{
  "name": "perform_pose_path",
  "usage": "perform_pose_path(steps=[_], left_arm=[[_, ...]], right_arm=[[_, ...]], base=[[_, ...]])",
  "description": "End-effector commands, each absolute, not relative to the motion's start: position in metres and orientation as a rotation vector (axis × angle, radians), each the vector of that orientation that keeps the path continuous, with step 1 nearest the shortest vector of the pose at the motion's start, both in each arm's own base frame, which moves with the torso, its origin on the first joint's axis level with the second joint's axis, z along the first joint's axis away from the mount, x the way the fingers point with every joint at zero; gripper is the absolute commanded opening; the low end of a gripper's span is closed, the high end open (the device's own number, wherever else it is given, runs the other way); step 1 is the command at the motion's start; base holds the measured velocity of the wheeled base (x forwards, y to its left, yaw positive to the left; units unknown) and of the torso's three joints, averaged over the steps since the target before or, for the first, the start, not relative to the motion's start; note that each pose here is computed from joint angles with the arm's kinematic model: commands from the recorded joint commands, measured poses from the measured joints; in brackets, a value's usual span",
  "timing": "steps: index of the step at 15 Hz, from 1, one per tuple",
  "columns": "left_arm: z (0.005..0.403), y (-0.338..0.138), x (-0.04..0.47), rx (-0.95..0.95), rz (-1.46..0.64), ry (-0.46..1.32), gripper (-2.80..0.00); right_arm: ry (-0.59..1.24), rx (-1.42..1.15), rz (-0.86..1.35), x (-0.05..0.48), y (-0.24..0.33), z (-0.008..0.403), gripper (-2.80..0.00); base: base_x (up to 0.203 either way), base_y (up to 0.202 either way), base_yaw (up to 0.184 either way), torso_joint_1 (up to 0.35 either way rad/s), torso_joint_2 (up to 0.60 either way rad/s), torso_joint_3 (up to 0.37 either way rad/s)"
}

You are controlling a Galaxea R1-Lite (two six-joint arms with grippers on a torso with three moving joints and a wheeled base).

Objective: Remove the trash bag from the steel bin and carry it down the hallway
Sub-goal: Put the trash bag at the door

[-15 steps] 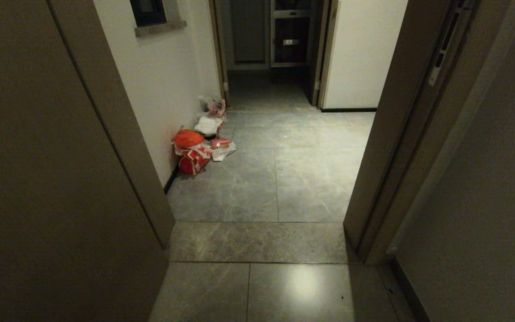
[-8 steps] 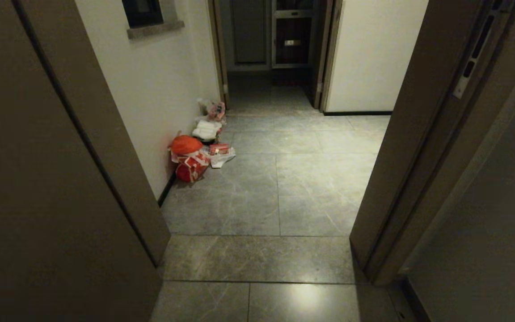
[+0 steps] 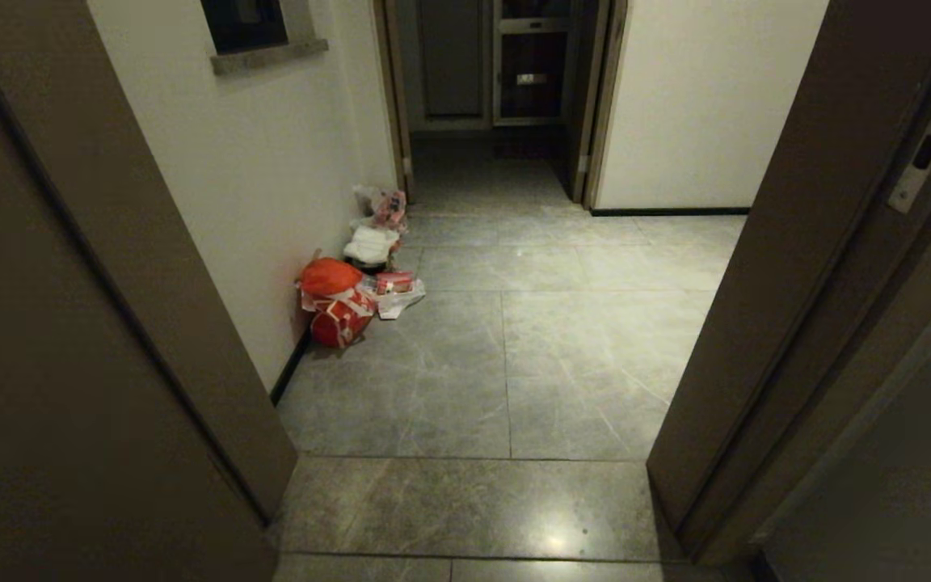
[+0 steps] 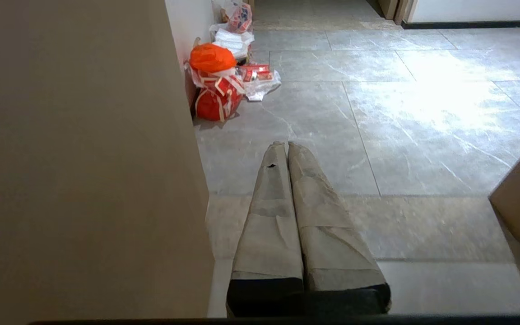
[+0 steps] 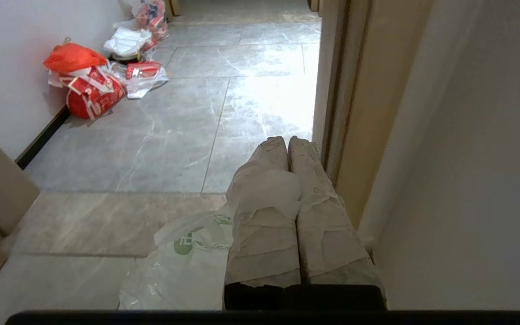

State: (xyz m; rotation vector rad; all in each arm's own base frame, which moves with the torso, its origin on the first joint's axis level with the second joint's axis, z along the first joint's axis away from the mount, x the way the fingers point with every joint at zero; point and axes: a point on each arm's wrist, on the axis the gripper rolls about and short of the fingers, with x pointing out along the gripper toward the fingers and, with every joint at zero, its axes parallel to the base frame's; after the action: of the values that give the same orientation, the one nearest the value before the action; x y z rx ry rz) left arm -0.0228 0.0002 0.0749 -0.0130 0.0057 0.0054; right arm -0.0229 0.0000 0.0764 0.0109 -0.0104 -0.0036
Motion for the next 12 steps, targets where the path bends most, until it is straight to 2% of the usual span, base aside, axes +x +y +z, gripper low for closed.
perform_pose_path(steps=[1, 12], left_arm=[[0.0744, 0.0002, -0.0227, -0.014, 0.006, 0.008, -2.80], [0.0744, 0.0002, -0.0227, -0.014, 0.005, 0.008, -2.80]], right_arm=[[-0.009, 0.011, -0.003, -0.0228, 0.0000, 0.0755, -2.80], [-0.011, 0.009, -0.003, -0.0228, 0.0000, 0.0757, -2.80]], base=[[0.195, 0.000, 0.001, 0.006, 0.01, -0.002], [0.192, 0.000, 0.000, 0.001, 0.00, 0.003]])
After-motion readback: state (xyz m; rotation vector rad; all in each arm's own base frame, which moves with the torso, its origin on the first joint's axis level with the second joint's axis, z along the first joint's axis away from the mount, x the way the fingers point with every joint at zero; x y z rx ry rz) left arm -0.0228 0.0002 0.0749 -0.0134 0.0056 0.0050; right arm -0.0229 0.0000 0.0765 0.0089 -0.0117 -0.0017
